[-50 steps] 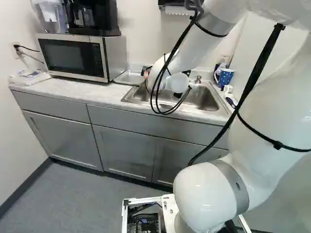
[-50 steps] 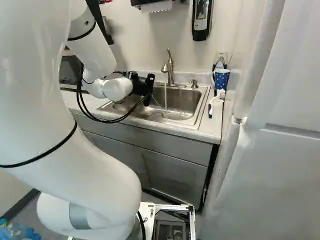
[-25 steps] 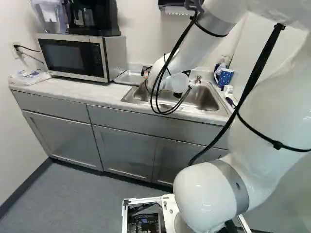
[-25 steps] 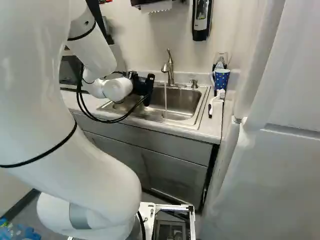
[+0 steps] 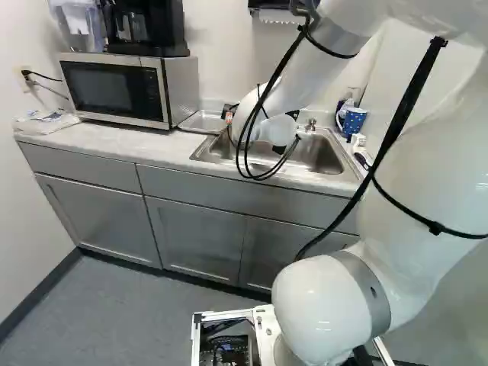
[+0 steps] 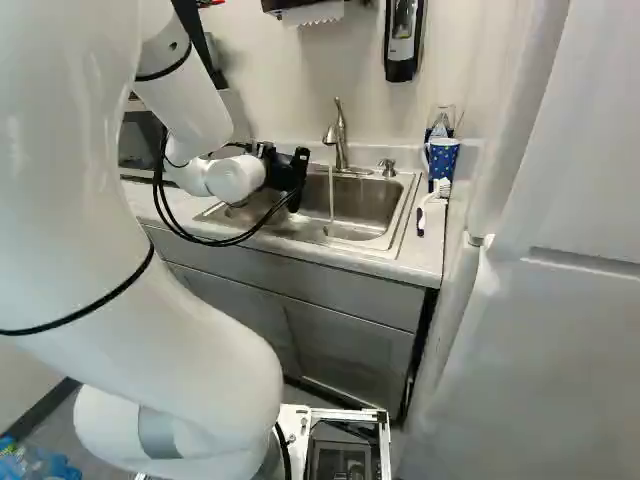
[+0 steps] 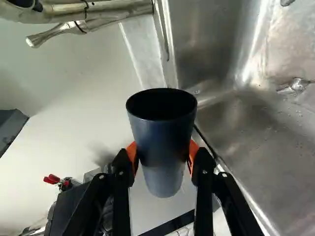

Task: Rinse the cup and place it in the tray

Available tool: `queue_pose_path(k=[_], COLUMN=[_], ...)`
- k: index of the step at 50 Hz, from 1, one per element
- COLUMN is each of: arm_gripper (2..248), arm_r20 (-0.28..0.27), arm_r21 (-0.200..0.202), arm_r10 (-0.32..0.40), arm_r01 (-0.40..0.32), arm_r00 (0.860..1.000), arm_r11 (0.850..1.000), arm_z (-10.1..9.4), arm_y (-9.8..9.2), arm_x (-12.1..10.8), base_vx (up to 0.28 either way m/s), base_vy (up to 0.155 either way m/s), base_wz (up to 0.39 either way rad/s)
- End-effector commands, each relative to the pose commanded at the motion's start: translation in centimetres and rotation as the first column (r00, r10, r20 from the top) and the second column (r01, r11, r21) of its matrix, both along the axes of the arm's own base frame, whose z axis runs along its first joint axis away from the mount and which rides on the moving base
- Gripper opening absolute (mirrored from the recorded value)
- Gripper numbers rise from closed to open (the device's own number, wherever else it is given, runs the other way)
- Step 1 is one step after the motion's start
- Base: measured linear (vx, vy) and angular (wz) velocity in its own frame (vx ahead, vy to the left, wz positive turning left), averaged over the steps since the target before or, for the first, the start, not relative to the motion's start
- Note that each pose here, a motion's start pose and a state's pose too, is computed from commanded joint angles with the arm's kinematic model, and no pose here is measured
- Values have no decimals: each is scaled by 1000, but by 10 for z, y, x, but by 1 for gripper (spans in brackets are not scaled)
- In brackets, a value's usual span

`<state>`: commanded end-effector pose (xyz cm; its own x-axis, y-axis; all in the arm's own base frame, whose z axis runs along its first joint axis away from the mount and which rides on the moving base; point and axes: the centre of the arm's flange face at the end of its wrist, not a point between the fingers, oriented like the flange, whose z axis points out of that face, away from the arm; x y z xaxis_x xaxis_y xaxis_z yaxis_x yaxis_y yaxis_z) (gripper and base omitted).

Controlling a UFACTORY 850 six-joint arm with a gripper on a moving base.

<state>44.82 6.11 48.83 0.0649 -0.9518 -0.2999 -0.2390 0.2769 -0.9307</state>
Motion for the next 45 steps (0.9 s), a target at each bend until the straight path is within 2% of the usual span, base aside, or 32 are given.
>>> queue_pose_path(k=[5, 8, 23, 34, 45], arm_gripper=[120, 120, 120, 120, 120], arm_r20=[0, 2, 18, 28, 35], arm_r21=[-2, -17, -153, -263, -370], arm_r10=[0, 4, 35, 61, 89], arm_r01=[0, -4, -31, -52, -70], arm_r00=[1000, 1000, 999, 998, 995], arm_r11=[1000, 1000, 988, 963, 927], arm_z=[0, 0, 0, 0, 0], arm_y=[0, 0, 0, 0, 0], arm_x=[0, 0, 0, 0, 0], base_vx=[0, 0, 0, 0, 0], base_vy=[0, 0, 0, 0, 0], base_wz=[0, 0, 0, 0, 0])
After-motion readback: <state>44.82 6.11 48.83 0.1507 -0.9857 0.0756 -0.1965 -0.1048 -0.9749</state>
